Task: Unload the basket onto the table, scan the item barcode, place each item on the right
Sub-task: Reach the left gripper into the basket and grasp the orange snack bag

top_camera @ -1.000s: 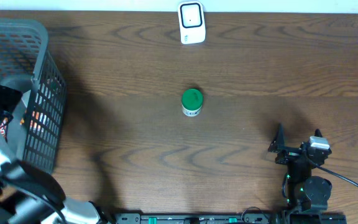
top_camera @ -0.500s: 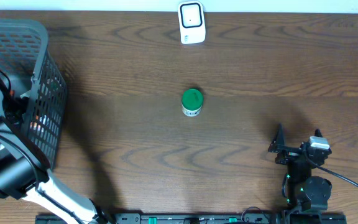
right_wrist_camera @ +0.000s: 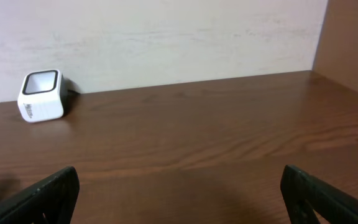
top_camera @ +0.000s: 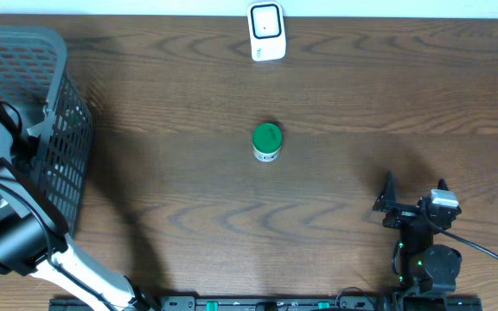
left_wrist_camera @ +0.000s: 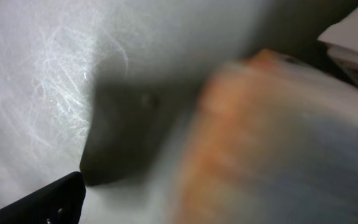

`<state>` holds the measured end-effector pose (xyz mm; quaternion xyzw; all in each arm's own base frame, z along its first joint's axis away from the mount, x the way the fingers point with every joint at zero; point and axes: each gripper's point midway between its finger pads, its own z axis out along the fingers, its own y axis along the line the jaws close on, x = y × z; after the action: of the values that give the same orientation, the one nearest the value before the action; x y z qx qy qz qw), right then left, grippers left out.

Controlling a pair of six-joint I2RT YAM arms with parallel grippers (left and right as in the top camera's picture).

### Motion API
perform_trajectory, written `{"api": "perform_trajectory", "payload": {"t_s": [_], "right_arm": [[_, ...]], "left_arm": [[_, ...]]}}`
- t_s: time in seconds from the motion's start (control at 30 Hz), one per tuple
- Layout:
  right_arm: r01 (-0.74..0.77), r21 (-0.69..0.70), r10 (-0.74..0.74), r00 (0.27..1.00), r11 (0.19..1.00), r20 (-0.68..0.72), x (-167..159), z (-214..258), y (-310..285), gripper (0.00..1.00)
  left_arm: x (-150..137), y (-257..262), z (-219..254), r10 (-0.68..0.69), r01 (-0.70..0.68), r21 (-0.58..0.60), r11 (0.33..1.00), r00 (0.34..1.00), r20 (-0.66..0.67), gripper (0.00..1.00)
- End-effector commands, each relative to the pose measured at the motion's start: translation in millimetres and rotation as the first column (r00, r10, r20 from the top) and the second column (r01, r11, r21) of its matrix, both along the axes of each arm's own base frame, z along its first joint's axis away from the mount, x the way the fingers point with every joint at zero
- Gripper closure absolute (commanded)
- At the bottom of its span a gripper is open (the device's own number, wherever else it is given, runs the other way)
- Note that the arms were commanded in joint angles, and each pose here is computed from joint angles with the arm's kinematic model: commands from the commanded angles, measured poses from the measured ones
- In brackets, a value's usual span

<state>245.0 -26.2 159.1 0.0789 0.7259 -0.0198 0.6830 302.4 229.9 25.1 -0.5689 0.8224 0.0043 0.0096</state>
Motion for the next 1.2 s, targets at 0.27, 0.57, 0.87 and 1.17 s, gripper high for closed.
{"api": "perform_trajectory", "payload": {"t_s": [0.27,0.57,0.87,1.17], "right_arm": [[-0.008,-0.013,0.008,1.000,1.000,-0.001,-0.1,-0.2,1.7,0.01],[-0.008,-0.013,0.008,1.000,1.000,-0.001,-0.1,-0.2,1.7,0.01],[-0.008,-0.013,0.008,1.000,1.000,-0.001,-0.1,-0.2,1.7,0.01],[-0.008,-0.013,0.008,1.000,1.000,-0.001,-0.1,-0.2,1.7,0.01]], "left_arm": [[-8.4,-4.4,-20.5,-0.002,0.001,-0.012,1.000,1.000,-0.019,0.41],[-9.3,-5.1,-20.5,-0.002,0.001,-0.015,1.000,1.000,-0.022,0.56],[1.4,0.1,31.0,-0.002,0.002,0.005,1.000,1.000,0.029,0.59],[12.4,-4.9,185.5,-0.044,-0.011,0.162,0.987,0.943,0.331,0.59]]}}
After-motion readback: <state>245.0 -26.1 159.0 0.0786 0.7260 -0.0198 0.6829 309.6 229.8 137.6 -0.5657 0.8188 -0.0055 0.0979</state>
